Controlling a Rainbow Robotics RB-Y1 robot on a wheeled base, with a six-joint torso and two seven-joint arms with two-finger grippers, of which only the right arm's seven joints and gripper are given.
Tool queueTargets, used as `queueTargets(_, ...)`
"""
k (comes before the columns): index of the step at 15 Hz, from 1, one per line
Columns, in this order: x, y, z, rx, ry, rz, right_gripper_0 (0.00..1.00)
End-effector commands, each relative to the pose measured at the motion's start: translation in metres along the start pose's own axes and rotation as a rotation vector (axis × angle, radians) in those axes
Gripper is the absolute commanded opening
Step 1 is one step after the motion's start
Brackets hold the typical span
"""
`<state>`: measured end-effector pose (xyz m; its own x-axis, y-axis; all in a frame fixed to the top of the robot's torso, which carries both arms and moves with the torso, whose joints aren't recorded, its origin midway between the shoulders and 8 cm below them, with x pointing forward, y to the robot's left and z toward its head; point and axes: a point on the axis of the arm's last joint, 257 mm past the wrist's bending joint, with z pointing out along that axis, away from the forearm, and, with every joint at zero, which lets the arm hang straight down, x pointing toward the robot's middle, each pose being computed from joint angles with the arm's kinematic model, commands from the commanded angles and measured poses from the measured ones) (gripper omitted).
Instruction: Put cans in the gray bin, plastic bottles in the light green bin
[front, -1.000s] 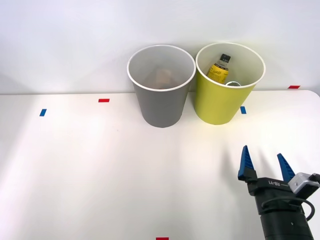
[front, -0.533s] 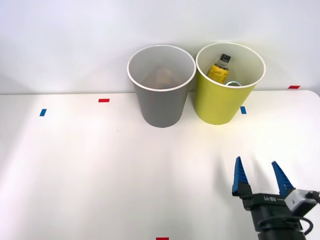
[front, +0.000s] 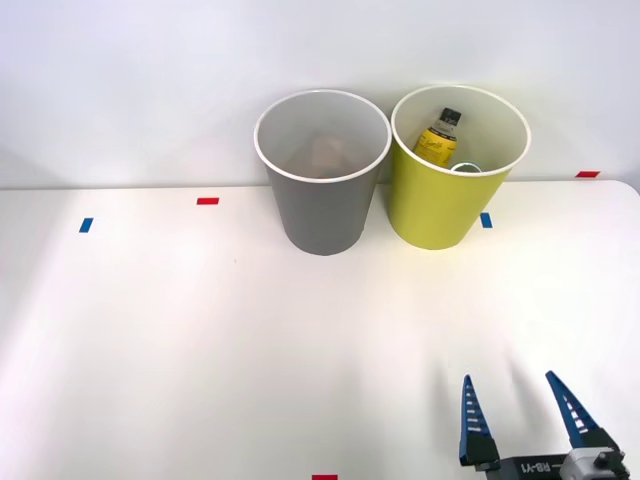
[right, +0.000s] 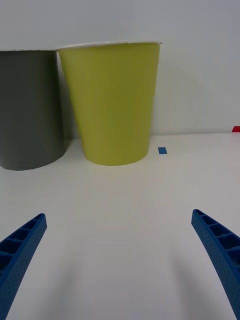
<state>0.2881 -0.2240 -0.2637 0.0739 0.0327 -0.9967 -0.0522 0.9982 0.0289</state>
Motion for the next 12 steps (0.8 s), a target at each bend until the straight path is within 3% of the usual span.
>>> queueTargets(1,0.013,0.026,-0.019,-0.024,0.047,0.031,1.0)
queueTargets(6,0.017,0.047,-0.034,-0.06,0.068,0.052,1.0)
queueTargets(12,0.019,0.049,-0.038,-0.073,0.078,0.037,1.0)
